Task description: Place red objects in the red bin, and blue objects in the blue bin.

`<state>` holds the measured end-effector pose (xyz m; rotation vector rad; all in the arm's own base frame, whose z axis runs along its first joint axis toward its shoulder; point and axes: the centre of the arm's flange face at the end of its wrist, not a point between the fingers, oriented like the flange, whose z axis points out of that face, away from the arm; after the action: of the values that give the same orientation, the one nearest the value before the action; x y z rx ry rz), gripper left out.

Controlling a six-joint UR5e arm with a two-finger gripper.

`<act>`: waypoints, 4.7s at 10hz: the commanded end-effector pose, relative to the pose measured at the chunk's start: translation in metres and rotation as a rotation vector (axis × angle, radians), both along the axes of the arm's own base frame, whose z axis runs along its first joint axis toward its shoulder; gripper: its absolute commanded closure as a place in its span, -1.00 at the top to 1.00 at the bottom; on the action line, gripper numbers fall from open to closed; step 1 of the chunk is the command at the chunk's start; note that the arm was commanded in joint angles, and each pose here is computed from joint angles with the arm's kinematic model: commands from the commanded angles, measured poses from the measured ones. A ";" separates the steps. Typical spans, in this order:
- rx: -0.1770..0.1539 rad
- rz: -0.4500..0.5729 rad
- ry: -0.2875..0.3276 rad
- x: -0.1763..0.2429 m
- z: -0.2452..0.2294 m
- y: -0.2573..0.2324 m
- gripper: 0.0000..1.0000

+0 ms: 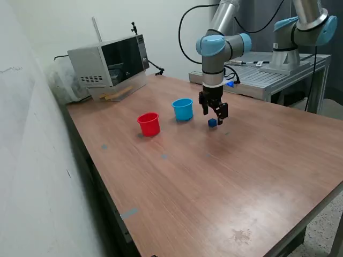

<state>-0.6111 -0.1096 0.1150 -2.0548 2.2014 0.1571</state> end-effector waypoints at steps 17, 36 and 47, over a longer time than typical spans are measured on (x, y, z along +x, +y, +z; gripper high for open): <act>-0.039 0.025 -0.013 -0.002 -0.014 -0.002 1.00; -0.040 0.049 -0.021 0.001 -0.015 0.004 -1.00; -0.025 -0.016 0.130 0.014 0.103 0.054 -1.00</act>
<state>-0.5977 -0.0901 0.2016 -2.1518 2.2429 0.2466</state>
